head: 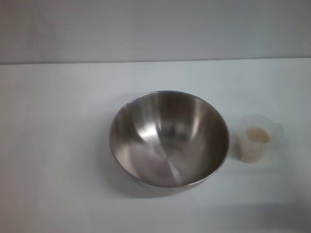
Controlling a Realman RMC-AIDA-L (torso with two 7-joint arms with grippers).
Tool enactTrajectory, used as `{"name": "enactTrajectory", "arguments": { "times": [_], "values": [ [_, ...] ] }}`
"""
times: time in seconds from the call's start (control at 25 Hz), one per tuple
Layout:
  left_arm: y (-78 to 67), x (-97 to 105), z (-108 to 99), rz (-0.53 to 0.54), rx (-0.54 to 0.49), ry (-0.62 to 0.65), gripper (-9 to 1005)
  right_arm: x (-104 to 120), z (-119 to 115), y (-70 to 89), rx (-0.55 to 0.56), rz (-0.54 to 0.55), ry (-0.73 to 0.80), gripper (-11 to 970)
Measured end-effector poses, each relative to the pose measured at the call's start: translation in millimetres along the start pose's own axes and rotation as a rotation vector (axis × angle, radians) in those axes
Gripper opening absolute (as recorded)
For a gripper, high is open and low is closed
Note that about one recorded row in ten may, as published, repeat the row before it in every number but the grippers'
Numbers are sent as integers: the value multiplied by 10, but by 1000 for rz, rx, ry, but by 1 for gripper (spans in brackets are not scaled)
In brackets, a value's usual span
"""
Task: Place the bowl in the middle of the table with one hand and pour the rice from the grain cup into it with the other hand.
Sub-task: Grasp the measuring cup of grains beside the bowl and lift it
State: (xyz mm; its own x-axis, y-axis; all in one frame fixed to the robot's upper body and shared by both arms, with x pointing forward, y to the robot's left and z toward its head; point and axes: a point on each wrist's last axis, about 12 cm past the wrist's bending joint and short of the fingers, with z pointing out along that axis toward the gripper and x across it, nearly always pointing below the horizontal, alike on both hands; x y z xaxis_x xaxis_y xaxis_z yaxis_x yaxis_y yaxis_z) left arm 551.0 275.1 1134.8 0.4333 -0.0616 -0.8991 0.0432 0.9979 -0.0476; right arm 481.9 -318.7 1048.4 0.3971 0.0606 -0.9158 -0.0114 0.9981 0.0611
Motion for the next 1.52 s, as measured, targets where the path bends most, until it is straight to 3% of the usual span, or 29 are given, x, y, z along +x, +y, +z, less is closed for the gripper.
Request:
{"name": "enactTrajectory", "arguments": {
  "times": [0.12,0.28,0.32,0.6,1.0,1.52],
  "values": [
    [74,124,-201,-152,97,-23,179,-41,-206,-29,19,5,-13,679],
    [159,212,-280,-231,122,13,196,-69,-395,-51,41,12,-11,679],
    [207,240,-331,-261,142,19,211,-88,-538,-57,51,18,-4,679],
    [272,284,-408,-267,159,39,357,-124,-925,-33,63,38,46,679],
    [280,350,-430,-257,163,76,654,-52,-1168,140,39,28,162,679],
    [296,366,-445,-244,160,80,653,142,-1219,239,-20,24,333,679]
  ]
}}
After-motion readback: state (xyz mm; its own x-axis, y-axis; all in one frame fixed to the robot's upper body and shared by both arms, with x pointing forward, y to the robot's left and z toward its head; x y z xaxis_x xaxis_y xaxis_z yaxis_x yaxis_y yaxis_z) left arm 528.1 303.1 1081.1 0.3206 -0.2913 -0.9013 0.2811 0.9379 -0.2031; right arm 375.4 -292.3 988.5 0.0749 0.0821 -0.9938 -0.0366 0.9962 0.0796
